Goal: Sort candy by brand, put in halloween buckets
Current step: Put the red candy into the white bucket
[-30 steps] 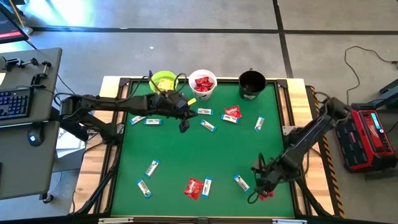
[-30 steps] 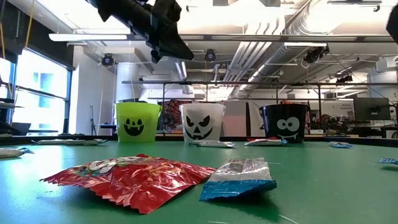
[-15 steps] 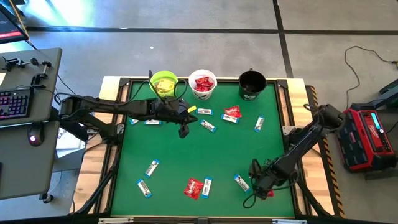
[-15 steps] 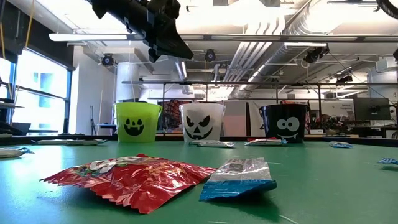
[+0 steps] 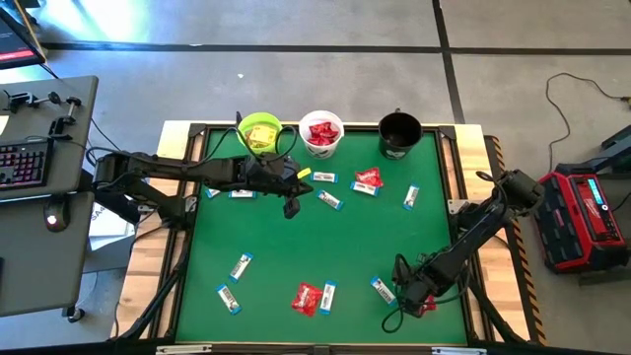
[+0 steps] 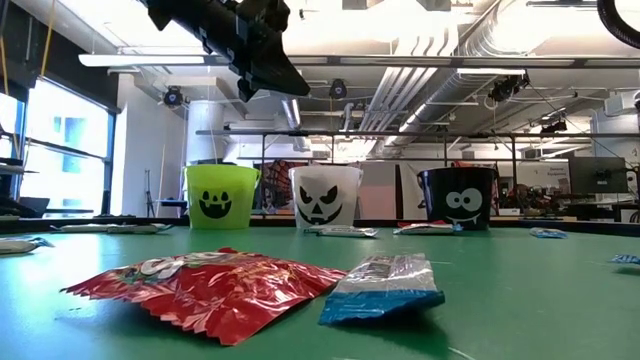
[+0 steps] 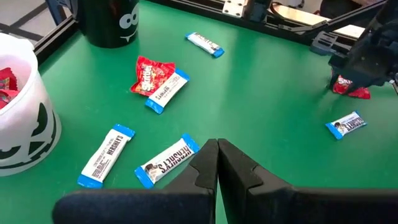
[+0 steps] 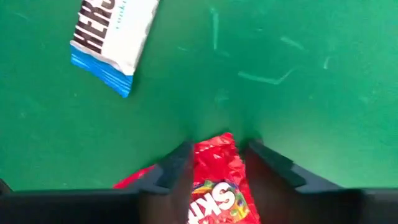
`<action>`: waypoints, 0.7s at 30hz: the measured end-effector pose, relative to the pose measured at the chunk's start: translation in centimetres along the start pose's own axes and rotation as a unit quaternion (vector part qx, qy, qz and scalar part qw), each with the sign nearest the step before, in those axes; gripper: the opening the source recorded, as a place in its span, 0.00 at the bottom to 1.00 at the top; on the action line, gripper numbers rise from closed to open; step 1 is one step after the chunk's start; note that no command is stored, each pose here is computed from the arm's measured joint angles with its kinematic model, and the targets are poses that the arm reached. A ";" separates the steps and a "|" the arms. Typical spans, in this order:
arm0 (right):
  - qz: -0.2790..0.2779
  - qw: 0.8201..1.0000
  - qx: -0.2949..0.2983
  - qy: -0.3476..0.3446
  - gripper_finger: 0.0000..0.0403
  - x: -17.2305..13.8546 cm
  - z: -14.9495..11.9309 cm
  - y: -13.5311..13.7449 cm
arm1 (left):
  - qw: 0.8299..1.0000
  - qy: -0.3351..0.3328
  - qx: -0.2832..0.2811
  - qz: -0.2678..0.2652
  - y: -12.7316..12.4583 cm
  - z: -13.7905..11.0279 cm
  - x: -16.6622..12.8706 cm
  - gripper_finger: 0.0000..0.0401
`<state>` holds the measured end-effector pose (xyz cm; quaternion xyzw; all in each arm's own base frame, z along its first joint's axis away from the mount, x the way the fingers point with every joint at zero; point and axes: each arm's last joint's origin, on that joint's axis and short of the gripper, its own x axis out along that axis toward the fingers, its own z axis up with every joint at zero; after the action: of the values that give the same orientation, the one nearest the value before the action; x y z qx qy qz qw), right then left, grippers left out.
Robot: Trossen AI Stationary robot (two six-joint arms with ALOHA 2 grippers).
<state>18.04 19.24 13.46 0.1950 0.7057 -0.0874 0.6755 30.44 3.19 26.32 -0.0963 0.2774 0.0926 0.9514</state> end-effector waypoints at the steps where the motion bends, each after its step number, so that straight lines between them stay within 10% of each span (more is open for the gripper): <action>1: 0.001 1.000 -0.002 0.004 0.24 0.0 0.0 0.0 | 1.000 0.000 -0.005 0.000 0.0 0.0 0.0 0.00; 6: 0.030 0.999 -0.008 0.018 0.02 -0.6 0.0 0.1 | 1.000 -0.026 -0.014 -0.005 -0.1 0.6 -0.7 0.00; 21: 0.112 0.992 0.053 -0.032 0.00 -6.0 0.0 -1.2 | 0.999 -0.046 -0.013 0.011 0.3 1.2 -2.2 0.00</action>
<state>17.58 17.20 19.21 0.3048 0.6518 -0.0547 0.6923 29.16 3.48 28.54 -0.1014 0.2329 0.1111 0.9608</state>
